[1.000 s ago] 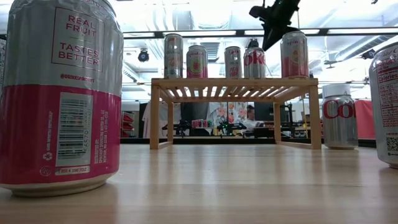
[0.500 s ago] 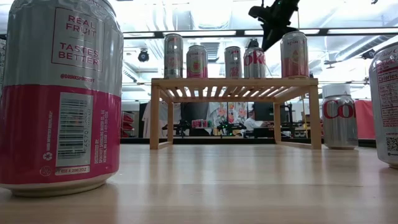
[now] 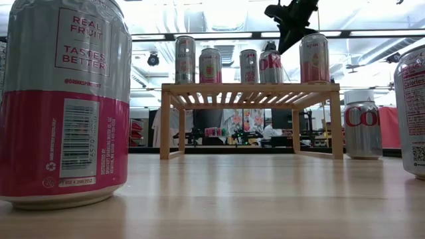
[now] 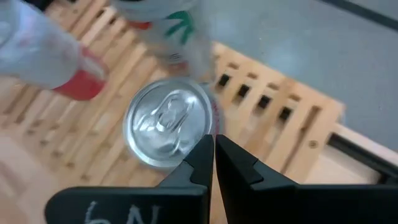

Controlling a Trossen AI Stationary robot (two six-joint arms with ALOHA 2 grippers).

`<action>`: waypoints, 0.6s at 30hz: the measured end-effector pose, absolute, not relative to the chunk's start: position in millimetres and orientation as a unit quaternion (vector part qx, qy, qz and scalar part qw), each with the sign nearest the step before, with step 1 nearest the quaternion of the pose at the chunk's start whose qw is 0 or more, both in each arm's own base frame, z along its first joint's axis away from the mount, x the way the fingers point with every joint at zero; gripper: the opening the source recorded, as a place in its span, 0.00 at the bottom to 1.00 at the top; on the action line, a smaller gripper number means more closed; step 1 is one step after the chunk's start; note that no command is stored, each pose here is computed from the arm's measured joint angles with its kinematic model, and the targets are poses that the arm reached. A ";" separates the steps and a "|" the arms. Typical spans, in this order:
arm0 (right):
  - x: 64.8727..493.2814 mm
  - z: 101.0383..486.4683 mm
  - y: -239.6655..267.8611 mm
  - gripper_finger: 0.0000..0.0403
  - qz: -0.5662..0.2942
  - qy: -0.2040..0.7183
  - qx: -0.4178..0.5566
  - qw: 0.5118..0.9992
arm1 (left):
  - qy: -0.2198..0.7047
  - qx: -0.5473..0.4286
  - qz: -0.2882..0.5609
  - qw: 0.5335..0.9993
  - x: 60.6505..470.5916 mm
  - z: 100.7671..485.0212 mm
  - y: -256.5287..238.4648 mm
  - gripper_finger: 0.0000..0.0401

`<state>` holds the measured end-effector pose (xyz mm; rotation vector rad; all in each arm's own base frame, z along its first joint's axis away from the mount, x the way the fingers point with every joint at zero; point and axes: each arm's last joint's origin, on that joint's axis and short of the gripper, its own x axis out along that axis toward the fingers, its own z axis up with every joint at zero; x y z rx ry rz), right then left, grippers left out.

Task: Place canned beverage on shelf
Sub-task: Put the bottom center silver soda can on the shelf

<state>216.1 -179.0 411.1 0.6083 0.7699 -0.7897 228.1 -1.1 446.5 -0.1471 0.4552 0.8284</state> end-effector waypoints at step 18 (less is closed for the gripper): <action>217.6 412.5 -169.9 0.03 -0.380 0.359 0.293 0.800 | 0.217 -0.072 0.398 0.888 228.4 446.8 -1.2 0.00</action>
